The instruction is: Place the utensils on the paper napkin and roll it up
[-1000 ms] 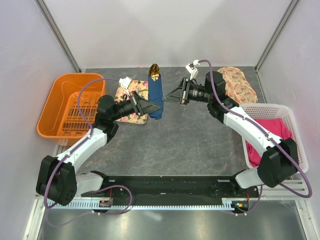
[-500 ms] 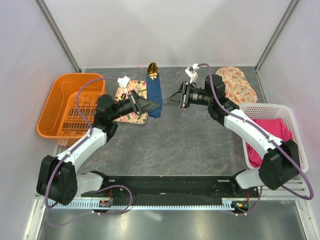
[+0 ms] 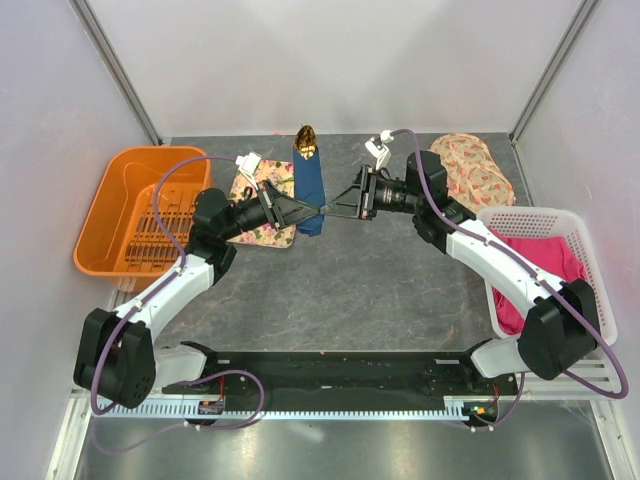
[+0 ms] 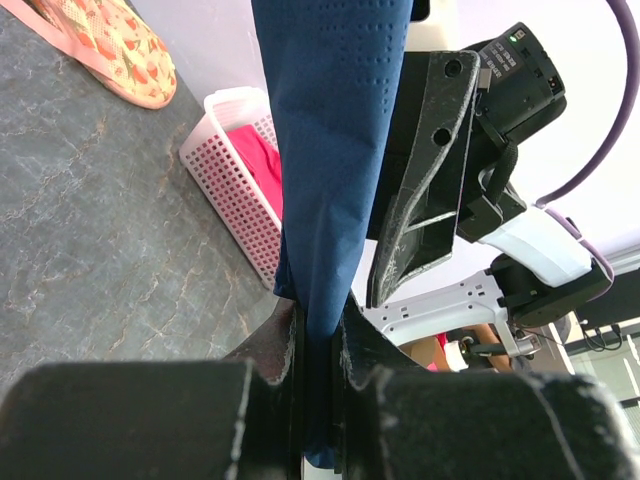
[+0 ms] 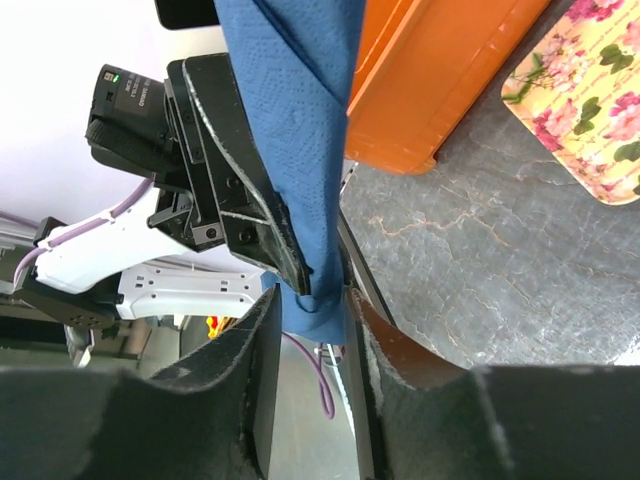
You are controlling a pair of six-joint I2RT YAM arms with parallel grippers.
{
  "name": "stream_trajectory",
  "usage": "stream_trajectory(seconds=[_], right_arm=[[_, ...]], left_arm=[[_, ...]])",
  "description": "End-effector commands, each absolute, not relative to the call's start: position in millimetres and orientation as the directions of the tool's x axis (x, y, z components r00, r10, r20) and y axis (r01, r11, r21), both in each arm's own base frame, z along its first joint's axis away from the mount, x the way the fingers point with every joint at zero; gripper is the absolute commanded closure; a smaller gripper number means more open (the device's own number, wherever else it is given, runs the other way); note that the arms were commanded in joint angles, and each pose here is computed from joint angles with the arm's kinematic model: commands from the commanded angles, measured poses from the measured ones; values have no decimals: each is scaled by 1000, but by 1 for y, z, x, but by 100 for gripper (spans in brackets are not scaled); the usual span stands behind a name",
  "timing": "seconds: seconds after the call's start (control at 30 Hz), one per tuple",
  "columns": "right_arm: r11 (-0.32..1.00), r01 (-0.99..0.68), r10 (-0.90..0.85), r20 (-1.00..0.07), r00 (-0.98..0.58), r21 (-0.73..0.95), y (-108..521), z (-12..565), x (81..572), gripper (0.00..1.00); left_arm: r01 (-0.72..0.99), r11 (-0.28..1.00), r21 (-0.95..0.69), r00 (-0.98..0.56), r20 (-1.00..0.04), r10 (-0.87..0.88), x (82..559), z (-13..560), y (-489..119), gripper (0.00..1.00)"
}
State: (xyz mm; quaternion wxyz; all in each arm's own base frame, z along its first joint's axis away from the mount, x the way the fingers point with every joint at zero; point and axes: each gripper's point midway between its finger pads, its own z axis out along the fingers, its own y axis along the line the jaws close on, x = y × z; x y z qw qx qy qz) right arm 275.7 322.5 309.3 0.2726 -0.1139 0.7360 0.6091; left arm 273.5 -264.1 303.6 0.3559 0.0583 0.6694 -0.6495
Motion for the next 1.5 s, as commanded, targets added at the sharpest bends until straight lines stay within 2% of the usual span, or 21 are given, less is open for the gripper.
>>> stream_trajectory(seconds=[0.0,0.03,0.1,0.17,0.27,0.3,0.4,0.5,0.67,0.77,0.9,0.97,1.07,1.1,1.2,1.37,1.47], right_arm=[[193,-529,156,-559,-815,826,327,318,270,68],[193,-529,154,-558,-816,827,328,317,270,83],[192,-530,155,-558,-815,826,328,317,270,99],[194,-530,159,-559,-813,826,327,317,271,100],[195,-536,158,-566,-809,821,327,320,271,72],[196,-541,160,-571,-805,818,326,322,273,56],[205,-566,175,-599,-781,798,322,332,280,40],[213,-595,184,-630,-755,775,323,343,290,34],[206,-615,190,-647,-738,761,329,353,300,34],[195,-604,188,-634,-750,773,335,351,303,38],[184,-592,191,-619,-762,785,339,349,303,51],[174,-589,193,-614,-765,789,341,349,302,53],[162,-588,199,-610,-767,792,341,351,301,67],[163,-586,198,-608,-769,794,342,350,301,78],[164,-590,201,-612,-764,790,341,351,300,100],[160,-592,208,-614,-762,790,340,351,298,100],[155,-596,215,-615,-758,788,338,353,297,100]], left_arm=[[641,110,-759,-664,-621,-417,274,342,-263,98],[642,108,-759,-663,-621,-418,274,342,-263,98],[646,108,-756,-660,-624,-419,274,343,-263,98],[645,106,-757,-662,-623,-417,273,343,-263,98],[649,104,-754,-663,-627,-410,271,342,-263,98],[650,103,-753,-664,-628,-404,269,341,-263,98],[656,94,-749,-668,-635,-387,263,338,-263,98],[655,85,-751,-678,-633,-373,258,335,-263,98],[649,55,-759,-703,-626,-338,247,329,-266,98],[645,43,-763,-712,-621,-327,242,328,-268,98],[649,36,-760,-712,-623,-324,242,329,-268,98],[647,34,-761,-714,-621,-323,242,329,-268,98],[633,33,-774,-728,-609,-313,242,324,-268,98],[627,32,-778,-733,-604,-313,242,323,-269,98],[626,38,-779,-731,-603,-320,243,322,-268,98],[634,70,-770,-711,-617,-338,247,324,-266,96],[630,102,-770,-700,-620,-355,254,324,-263,82]])
